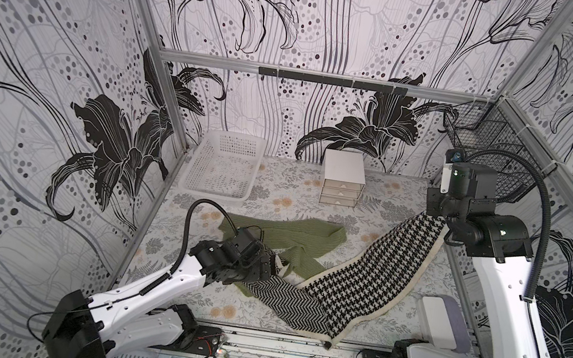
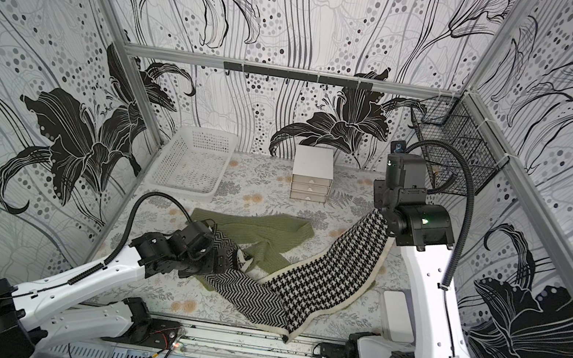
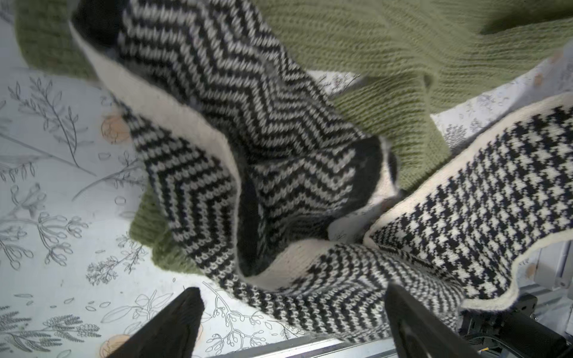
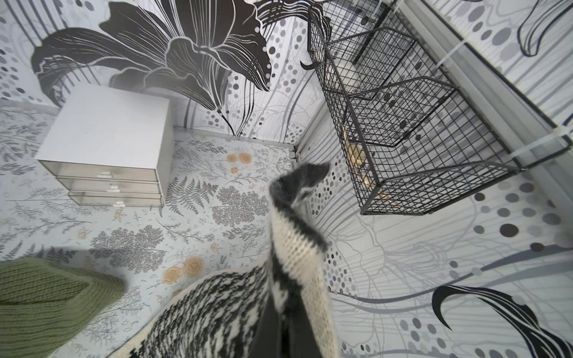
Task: Roll up the scarf and place it into the basket
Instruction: Flatten out the scarf at the center of the board.
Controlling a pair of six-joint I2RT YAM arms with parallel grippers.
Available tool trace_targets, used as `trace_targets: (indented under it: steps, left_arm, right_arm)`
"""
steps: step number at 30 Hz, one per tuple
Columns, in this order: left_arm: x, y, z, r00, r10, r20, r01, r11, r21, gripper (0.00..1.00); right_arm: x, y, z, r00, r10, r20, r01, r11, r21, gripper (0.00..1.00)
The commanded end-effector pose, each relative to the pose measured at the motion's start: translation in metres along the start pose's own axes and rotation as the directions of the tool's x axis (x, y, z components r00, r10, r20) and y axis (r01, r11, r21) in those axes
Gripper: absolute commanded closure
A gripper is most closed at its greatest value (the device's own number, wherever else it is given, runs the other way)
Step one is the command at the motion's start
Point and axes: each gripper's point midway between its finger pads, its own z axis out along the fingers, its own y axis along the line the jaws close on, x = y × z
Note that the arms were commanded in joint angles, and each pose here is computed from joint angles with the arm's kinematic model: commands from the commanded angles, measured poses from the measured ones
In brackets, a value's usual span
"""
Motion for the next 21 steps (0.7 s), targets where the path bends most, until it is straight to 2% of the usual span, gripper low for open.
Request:
trace_targets:
  steps: [1,3,5,6,7,8,11,12,14,16,17,19,20,21]
  left_arm:
    - [0.004,0.024,0.012,0.99,-0.139,0.037,0.142,0.987,-0.077,0.18]
    - [-0.001,0.027,0.016,0.986,-0.153,0.067,0.159,0.983,-0.095,0.29]
    - [-0.012,0.026,0.019,0.981,-0.153,0.116,0.166,0.98,-0.109,0.54]
    - [-0.018,0.024,0.019,0.979,-0.151,0.138,0.166,0.98,-0.107,0.59]
    - [-0.024,0.02,0.02,0.977,-0.142,0.16,0.16,0.982,-0.103,0.59]
    - [-0.031,0.016,0.019,0.974,-0.135,0.183,0.155,0.983,-0.102,0.51]
    - [-0.047,0.002,0.018,0.97,-0.099,0.223,0.12,0.989,-0.084,0.17]
    - [-0.049,-0.001,0.019,0.969,-0.093,0.228,0.114,0.991,-0.077,0.13]
    - [-0.052,-0.008,0.023,0.971,-0.088,0.224,0.104,0.993,-0.063,0.13]
    - [-0.053,-0.011,0.026,0.972,-0.084,0.218,0.1,0.993,-0.065,0.17]
    - [-0.052,-0.012,0.028,0.973,-0.083,0.215,0.098,0.993,-0.06,0.26]
    - [-0.052,-0.015,0.029,0.974,-0.083,0.212,0.094,0.995,-0.043,0.56]
    - [-0.053,-0.017,0.028,0.974,-0.084,0.211,0.093,0.995,-0.034,0.74]
    - [-0.053,-0.017,0.025,0.974,-0.086,0.212,0.095,0.995,-0.031,0.85]
  right_arm:
    - [-0.002,0.004,-0.009,0.999,0.039,0.035,-0.037,0.998,-0.05,1.0]
    - [-0.003,0.007,-0.011,0.998,0.041,0.043,-0.038,0.996,-0.077,1.0]
    - [-0.002,0.007,-0.015,0.998,0.046,0.043,-0.042,0.996,-0.084,1.0]
    - [-0.003,0.007,-0.017,0.998,0.047,0.045,-0.043,0.995,-0.092,1.0]
    - [-0.004,0.007,-0.019,0.997,0.05,0.053,-0.045,0.994,-0.099,1.0]
    - [-0.004,0.007,-0.022,0.997,0.053,0.06,-0.046,0.993,-0.108,1.0]
    - [-0.004,0.008,-0.029,0.996,0.056,0.067,-0.047,0.991,-0.127,1.0]
    - [-0.003,0.007,-0.03,0.996,0.058,0.07,-0.049,0.991,-0.127,1.0]
    - [0.0,0.006,-0.033,0.996,0.057,0.07,-0.047,0.991,-0.128,1.0]
    - [0.001,0.004,-0.036,0.996,0.055,0.072,-0.046,0.991,-0.125,1.0]
    - [0.001,0.004,-0.036,0.996,0.054,0.072,-0.044,0.991,-0.125,1.0]
    - [0.001,0.003,-0.039,0.996,0.056,0.075,-0.047,0.991,-0.125,1.0]
    - [0.0,0.002,-0.04,0.995,0.058,0.078,-0.048,0.991,-0.126,1.0]
    - [-0.001,0.002,-0.042,0.994,0.063,0.084,-0.051,0.99,-0.13,1.0]
